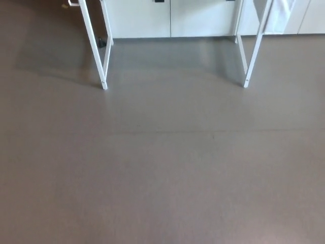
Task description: The robot walk towards a table in front and uses its left hand to pickup a tennis ball on the left side and put it in a container on the right hand side
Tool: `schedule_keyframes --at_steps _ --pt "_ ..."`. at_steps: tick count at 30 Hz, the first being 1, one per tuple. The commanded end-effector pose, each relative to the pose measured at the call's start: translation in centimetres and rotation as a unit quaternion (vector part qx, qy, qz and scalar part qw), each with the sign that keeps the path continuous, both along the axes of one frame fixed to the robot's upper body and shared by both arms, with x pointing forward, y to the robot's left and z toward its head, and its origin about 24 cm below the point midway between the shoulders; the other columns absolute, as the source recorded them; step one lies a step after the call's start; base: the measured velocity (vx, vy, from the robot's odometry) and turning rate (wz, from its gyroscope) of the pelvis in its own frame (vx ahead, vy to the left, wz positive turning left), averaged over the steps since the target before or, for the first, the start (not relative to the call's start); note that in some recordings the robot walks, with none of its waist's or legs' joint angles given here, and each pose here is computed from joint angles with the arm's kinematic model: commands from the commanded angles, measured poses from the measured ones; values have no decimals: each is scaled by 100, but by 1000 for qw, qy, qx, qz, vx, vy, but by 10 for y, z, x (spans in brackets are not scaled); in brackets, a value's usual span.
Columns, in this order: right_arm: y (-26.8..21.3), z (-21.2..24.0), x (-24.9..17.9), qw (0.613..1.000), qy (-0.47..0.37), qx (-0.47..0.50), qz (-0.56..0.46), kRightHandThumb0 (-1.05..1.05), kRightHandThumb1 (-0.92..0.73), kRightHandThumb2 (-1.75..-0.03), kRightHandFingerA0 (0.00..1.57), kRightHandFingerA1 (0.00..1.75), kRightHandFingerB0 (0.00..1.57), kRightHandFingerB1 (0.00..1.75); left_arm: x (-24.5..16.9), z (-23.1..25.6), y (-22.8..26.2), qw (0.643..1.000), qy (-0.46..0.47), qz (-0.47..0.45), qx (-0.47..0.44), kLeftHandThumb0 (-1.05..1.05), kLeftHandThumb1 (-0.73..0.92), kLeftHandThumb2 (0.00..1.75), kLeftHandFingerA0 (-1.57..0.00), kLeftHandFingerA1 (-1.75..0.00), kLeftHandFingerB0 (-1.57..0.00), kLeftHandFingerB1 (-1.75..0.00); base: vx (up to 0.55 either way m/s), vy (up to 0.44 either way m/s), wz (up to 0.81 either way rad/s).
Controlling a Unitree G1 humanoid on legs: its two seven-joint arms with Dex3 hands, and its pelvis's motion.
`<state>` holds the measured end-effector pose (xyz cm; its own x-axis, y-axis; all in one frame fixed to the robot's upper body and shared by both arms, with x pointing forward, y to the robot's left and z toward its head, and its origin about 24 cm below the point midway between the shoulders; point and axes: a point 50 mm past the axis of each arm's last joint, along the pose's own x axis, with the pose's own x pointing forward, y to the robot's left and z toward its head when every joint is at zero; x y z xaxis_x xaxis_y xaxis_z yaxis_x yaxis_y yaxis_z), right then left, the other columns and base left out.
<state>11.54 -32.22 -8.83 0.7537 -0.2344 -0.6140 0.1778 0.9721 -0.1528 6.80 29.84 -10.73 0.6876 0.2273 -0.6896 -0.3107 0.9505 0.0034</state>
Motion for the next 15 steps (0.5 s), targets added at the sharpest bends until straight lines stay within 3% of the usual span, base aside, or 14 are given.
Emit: schedule_keyframes --at_steps 1,15 --pt "-2 0 -2 1000 -3 2 -5 -13 -52 -56 54 46 39 39 -1 4 8 1000 -5 -2 10 -23 58 57 -35 -32 -26 -30 300 -28 -11" --pt "-2 -2 -4 1000 5 -9 -6 -11 -52 -55 56 45 40 38 -3 3 9 1000 -1 3 14 -21 56 57 -38 -33 -29 -31 340 118 -10"
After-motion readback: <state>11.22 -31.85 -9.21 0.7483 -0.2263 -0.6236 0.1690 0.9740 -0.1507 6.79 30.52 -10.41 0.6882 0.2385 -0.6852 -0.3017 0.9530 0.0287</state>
